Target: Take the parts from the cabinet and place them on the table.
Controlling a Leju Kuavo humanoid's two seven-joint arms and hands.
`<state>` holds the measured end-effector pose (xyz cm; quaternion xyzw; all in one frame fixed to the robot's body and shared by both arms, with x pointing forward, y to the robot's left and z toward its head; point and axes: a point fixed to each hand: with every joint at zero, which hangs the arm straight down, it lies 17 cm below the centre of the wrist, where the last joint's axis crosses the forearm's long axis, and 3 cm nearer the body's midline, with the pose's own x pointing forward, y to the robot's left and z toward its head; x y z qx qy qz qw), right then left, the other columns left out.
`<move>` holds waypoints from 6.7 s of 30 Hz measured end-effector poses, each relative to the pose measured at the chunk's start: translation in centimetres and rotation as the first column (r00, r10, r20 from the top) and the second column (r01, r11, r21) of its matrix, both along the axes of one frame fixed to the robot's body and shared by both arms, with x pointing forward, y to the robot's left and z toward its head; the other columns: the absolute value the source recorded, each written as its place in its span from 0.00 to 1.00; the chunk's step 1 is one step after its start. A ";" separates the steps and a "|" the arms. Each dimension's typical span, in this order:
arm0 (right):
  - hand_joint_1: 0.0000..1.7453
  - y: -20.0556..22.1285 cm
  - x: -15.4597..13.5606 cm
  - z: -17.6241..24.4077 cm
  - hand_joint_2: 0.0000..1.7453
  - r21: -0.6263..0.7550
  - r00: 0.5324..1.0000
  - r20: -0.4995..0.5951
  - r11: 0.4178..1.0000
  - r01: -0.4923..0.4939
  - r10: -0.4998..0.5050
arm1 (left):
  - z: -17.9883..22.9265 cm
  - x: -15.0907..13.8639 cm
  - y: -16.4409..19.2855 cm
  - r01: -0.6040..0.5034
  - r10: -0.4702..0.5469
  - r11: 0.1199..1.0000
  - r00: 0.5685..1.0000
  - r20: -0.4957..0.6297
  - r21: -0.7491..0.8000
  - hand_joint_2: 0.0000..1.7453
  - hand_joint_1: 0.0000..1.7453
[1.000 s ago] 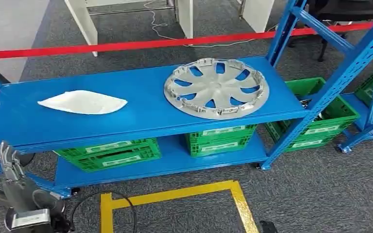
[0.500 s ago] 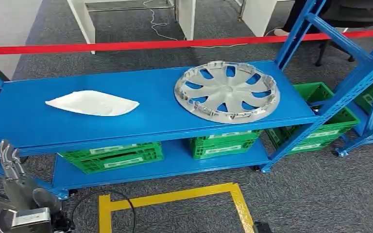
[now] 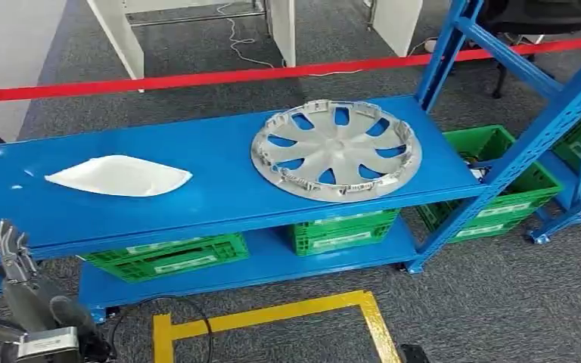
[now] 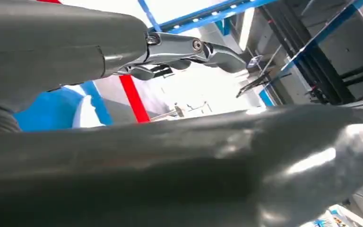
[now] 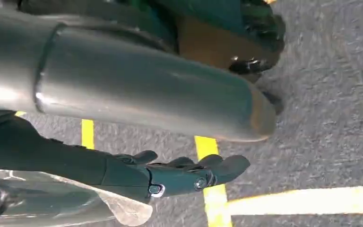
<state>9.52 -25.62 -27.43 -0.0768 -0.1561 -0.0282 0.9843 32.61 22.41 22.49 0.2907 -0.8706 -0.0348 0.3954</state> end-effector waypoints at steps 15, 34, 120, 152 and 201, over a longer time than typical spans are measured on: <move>0.00 0.4 0.0 0.0 0.00 0.009 1.000 -0.007 1.000 -0.018 0.018 | 0.4 0.3 -0.1 0.007 -0.007 1.000 1.000 0.009 -0.023 0.00 0.00; 0.00 0.8 -0.1 0.0 0.00 0.019 0.999 -0.002 0.999 -0.048 0.048 | 0.3 0.3 -0.3 0.023 -0.023 0.999 1.000 0.007 -0.032 0.00 0.00; 0.00 1.8 2.9 0.9 0.00 0.085 0.977 0.112 0.977 -0.193 0.183 | -14.7 17.6 10.0 0.292 0.271 0.391 0.870 -0.413 0.873 1.00 0.00; 0.00 2.1 4.0 1.1 0.00 0.070 0.963 0.125 0.966 -0.248 0.239 | -15.0 21.7 6.3 0.333 0.240 0.393 0.863 -0.445 0.857 1.00 0.00; 0.00 2.0 3.4 1.0 0.00 0.064 0.960 0.119 0.963 -0.262 0.253 | -15.0 21.2 3.7 0.348 0.140 0.461 0.880 -0.455 0.816 1.00 1.00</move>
